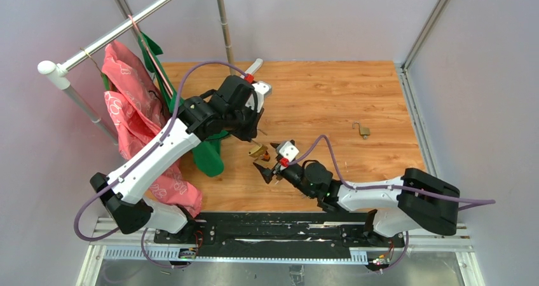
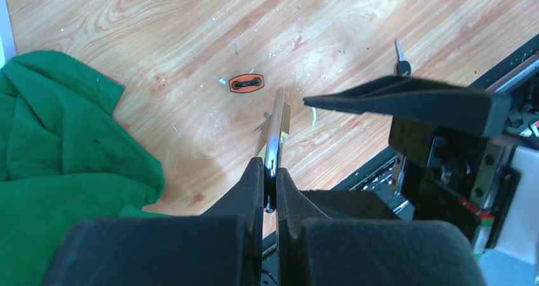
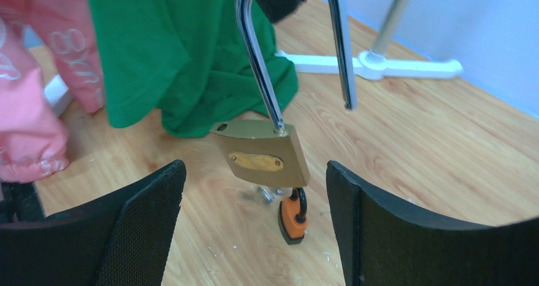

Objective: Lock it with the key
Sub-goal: Adjust the lock.

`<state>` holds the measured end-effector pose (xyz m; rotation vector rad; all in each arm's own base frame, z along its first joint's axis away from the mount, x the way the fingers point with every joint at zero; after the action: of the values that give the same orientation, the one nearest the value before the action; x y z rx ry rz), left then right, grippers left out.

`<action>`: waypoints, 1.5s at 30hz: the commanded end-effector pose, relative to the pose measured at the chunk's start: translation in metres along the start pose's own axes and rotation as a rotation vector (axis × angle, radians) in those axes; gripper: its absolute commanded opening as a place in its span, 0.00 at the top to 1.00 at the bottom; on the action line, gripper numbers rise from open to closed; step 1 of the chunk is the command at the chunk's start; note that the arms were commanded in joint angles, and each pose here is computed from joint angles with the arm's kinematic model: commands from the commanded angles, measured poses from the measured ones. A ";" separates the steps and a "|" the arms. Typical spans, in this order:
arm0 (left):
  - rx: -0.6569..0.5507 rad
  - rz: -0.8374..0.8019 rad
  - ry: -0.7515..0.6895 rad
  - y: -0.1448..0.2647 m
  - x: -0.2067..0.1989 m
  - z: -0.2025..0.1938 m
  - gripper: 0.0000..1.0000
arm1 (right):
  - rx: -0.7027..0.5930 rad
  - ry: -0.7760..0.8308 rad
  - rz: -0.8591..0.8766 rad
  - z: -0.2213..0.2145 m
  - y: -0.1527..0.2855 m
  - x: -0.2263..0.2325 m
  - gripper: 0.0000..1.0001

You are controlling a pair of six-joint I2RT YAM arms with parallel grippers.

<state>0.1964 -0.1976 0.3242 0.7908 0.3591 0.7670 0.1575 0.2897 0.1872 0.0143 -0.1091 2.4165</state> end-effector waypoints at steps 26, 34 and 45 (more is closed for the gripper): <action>-0.229 -0.277 -0.117 0.039 -0.022 0.031 1.00 | 0.107 0.032 0.713 0.020 -0.006 -0.056 0.24; -0.221 -0.279 -0.116 0.037 -0.022 0.029 1.00 | 0.073 -0.029 0.697 0.022 -0.014 -0.055 0.90; -0.193 0.002 0.132 0.028 0.012 0.035 1.00 | -0.078 0.319 -0.300 0.056 -0.009 -0.063 1.00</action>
<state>0.1958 -0.2044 0.3634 0.6092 0.3108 0.6751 0.1958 0.2662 0.2089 -0.1589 0.0058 2.7023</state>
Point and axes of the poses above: each gripper's point midway between its finger pads, its own y axis back along the fingers, its own x axis along the line the jaws close on, z = x × y, the point moved 8 cm from there along y, back along the fingers, and after that the axes turned 9 degrees about -y, right-handed, at the moved point
